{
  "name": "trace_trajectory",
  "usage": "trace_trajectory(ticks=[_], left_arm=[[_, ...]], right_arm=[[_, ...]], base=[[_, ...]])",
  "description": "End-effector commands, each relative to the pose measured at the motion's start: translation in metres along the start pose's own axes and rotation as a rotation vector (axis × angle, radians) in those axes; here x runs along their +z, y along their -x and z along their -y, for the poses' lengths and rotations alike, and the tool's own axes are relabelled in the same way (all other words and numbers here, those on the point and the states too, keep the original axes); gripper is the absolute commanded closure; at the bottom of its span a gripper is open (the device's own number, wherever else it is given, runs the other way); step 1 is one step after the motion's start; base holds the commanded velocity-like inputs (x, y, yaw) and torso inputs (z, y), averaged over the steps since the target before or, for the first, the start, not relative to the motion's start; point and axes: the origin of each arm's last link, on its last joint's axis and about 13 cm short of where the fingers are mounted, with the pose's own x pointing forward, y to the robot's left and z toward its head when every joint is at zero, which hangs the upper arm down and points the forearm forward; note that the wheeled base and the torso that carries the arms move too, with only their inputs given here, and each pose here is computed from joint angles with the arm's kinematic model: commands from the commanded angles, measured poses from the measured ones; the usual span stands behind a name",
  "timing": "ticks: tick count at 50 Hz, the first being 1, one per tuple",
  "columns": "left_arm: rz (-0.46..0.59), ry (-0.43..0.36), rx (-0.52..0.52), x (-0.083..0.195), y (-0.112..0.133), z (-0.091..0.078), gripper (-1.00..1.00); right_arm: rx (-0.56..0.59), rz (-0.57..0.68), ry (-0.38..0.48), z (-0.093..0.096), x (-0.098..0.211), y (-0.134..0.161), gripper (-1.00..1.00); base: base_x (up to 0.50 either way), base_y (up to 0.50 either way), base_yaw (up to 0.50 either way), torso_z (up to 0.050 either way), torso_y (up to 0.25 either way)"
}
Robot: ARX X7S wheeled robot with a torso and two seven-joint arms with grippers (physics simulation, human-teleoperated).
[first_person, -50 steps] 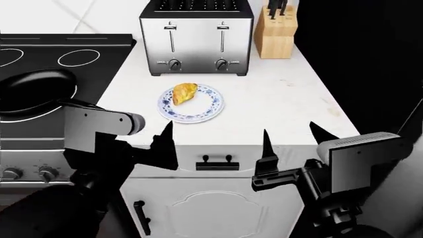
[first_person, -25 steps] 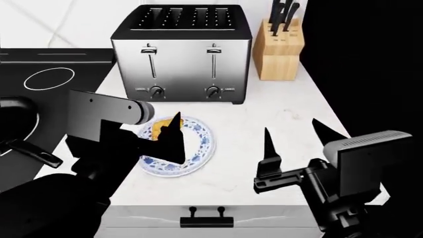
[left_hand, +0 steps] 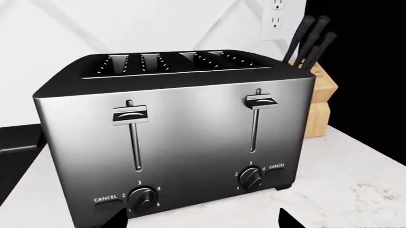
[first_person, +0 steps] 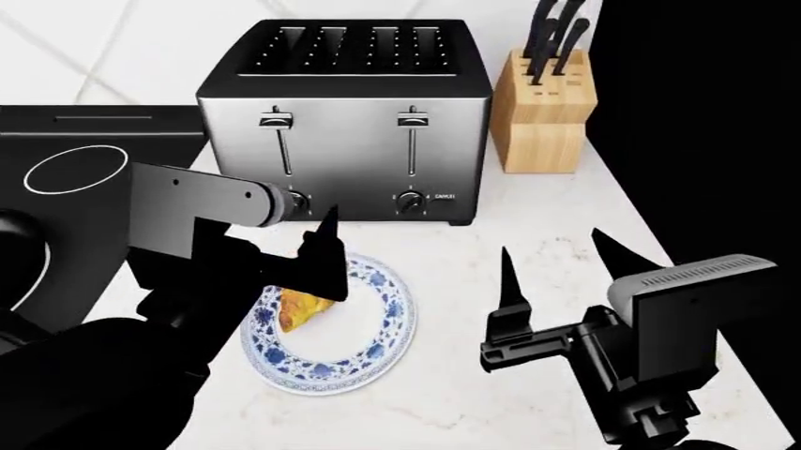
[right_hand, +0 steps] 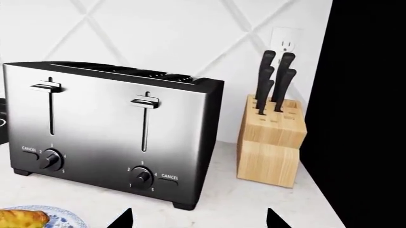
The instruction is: Pick the croissant and place it on the pan. Then turn on the stove to warm the croissant.
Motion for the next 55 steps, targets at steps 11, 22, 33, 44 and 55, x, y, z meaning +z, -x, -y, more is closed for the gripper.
trace_trajectory(ticks=[11,22,33,44,55], left_arm=[[-0.184,0.057,-0.021,-0.013,-0.017,-0.009,-1.00],[-0.260,0.092,-0.040,-0.017,-0.018,-0.011,-1.00],[-0.296,0.104,-0.048,-0.021,-0.018,-0.012,-1.00],[-0.315,0.116,-0.049,-0.023,-0.018,-0.014,-1.00],[-0.341,0.118,-0.045,-0.026,-0.019,-0.015,-1.00]], right_arm=[[0.007,0.003,-0.006,0.000,-0.001,0.000,-1.00],[0.010,-0.001,-0.008,-0.001,-0.002,0.000,-1.00],[0.012,-0.010,-0.013,-0.001,-0.003,0.000,-1.00],[0.017,-0.015,-0.013,-0.002,-0.003,-0.001,-1.00],[0.019,-0.013,-0.014,-0.003,-0.003,-0.001,-1.00]], base=[[0.00,0.00,0.00,0.000,0.000],[0.00,0.00,0.00,0.000,0.000],[0.00,0.00,0.00,0.000,0.000],[0.00,0.00,0.00,0.000,0.000],[0.00,0.00,0.00,0.000,0.000]])
